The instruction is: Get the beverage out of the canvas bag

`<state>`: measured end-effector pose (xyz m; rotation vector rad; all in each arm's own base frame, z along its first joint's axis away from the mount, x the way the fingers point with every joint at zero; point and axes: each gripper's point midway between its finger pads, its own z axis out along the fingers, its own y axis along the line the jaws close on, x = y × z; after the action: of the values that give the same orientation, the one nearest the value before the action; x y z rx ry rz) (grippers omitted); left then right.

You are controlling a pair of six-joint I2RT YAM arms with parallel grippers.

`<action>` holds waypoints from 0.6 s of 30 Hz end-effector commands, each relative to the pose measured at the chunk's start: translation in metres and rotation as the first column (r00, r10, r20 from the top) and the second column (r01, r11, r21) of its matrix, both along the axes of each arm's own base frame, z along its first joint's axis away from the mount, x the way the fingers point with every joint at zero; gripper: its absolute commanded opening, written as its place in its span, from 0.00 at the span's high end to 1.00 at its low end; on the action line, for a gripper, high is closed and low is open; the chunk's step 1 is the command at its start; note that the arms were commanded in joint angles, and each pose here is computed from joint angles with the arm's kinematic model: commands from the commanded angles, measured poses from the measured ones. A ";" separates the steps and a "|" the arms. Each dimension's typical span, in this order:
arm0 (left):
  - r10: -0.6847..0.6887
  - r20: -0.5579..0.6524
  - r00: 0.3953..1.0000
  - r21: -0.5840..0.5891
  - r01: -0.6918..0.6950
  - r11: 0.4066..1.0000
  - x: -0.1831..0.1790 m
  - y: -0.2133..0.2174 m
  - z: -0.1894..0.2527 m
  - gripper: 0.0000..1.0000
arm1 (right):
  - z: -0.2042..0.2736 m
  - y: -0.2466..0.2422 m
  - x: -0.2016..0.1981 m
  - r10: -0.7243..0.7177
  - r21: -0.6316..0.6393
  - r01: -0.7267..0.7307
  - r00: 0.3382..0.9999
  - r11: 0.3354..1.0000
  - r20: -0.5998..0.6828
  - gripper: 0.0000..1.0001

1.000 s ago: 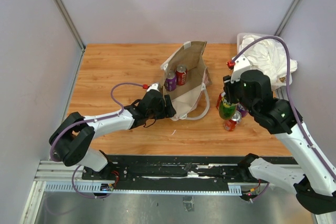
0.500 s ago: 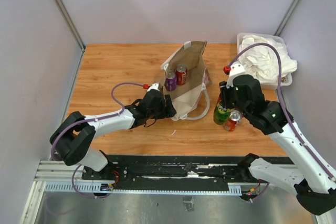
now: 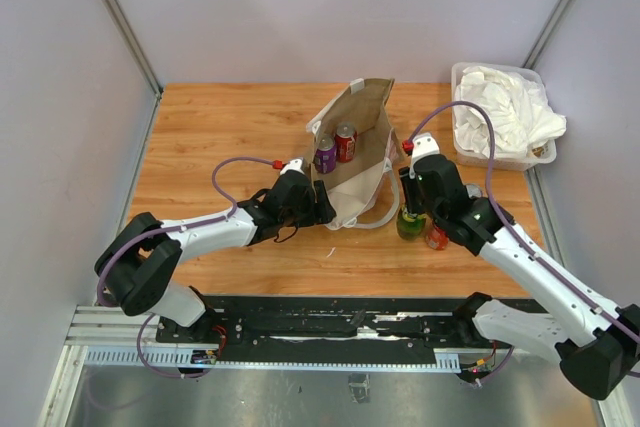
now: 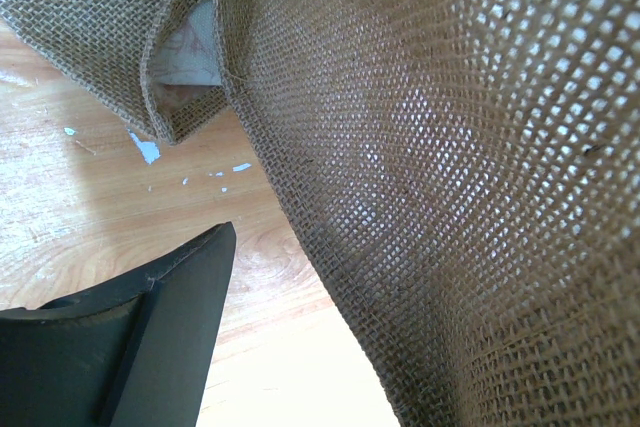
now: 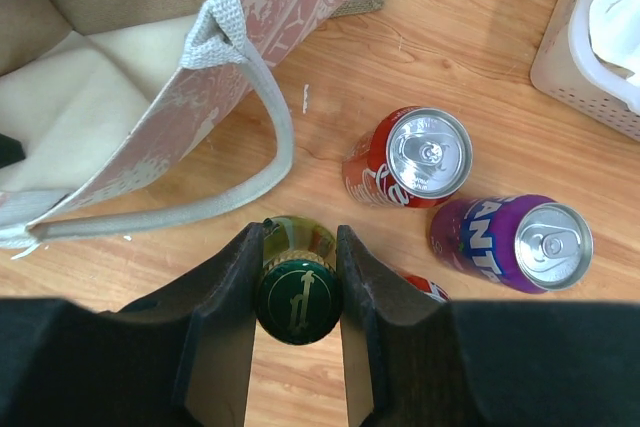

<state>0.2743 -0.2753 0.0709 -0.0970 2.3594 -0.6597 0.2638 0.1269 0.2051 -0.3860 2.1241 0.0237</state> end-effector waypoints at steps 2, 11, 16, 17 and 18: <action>0.001 -0.019 1.000 0.044 0.000 0.999 -0.006 0.008 -0.009 0.22 | 0.035 0.003 0.034 -0.082 0.071 0.069 0.976 0.995 0.200 0.99; 0.004 -0.013 1.000 0.045 -0.004 0.999 -0.006 0.009 -0.006 0.22 | 0.017 -0.015 0.048 -0.178 0.060 0.169 0.956 0.984 0.234 1.00; 0.005 -0.014 1.000 0.045 -0.004 0.999 -0.007 0.010 -0.006 0.23 | -0.001 -0.022 0.041 -0.207 0.057 0.200 0.957 0.978 0.201 0.99; 0.004 -0.011 1.000 0.043 -0.003 0.999 -0.006 0.009 -0.005 0.22 | -0.005 -0.024 0.038 -0.213 0.060 0.205 0.957 0.977 0.195 0.98; 0.005 -0.012 1.000 0.045 -0.005 0.999 -0.007 0.010 -0.006 0.22 | -0.007 -0.026 0.035 -0.222 0.064 0.214 0.957 0.975 0.188 0.96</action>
<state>0.2738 -0.2745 0.0727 -0.0984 2.3574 -0.6596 0.2903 0.1144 0.1742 -0.2740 2.0541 -0.0960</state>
